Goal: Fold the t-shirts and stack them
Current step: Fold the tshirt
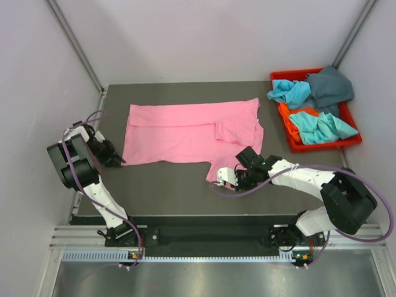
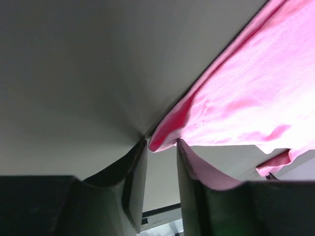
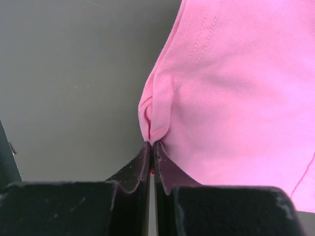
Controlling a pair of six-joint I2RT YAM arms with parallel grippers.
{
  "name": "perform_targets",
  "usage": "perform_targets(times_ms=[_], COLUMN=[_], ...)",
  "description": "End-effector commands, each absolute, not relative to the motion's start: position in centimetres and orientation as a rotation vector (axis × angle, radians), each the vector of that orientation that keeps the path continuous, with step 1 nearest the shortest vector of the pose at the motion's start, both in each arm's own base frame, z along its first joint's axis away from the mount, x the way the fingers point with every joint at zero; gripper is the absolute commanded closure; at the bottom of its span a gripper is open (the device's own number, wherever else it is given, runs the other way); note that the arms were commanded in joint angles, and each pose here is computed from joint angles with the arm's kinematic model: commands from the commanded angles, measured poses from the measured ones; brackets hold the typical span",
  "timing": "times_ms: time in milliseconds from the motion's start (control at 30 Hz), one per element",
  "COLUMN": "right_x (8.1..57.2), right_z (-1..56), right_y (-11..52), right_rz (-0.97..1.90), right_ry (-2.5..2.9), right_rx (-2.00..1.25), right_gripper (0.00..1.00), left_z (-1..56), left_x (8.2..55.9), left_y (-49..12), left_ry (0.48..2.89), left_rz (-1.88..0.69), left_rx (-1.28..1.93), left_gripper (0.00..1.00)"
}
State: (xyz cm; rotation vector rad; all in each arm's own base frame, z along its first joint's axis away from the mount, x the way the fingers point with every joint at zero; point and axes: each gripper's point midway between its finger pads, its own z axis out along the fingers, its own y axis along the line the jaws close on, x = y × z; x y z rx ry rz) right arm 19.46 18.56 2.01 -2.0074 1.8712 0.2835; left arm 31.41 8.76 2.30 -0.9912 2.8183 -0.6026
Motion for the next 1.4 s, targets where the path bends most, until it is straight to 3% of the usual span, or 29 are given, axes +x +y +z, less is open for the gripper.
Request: perform_targets(times_ms=[0,67,333,900,1367], right_x=[20.8,20.8,21.3,25.5,36.5], right_z=[3.4,3.3,3.6,9.0,20.3], right_y=[19.6,19.4,19.4,19.2,18.0], right_rz=[0.281,0.281,0.262,0.222,0.098], right_ry=[1.827,1.832,1.829,1.866,1.779], right_rx=[-1.958,-1.957,-1.942,-1.663,-1.262], right_gripper=[1.00,1.00,1.00,1.00,1.00], left_z=[2.2,2.2,3.4,10.2,15.0], left_x=[32.4,32.2,32.6,32.7,37.3], left_y=[9.2,9.0,8.1,6.7,8.3], left_ry=[2.792,2.795,2.754,2.628,2.559], left_rz=[-0.621,-0.634,-0.717,-0.778,-0.761], left_rx=[-0.978,-0.974,-0.918,-0.723,-0.574], left_gripper=[0.66,0.69,1.00,1.00,1.00])
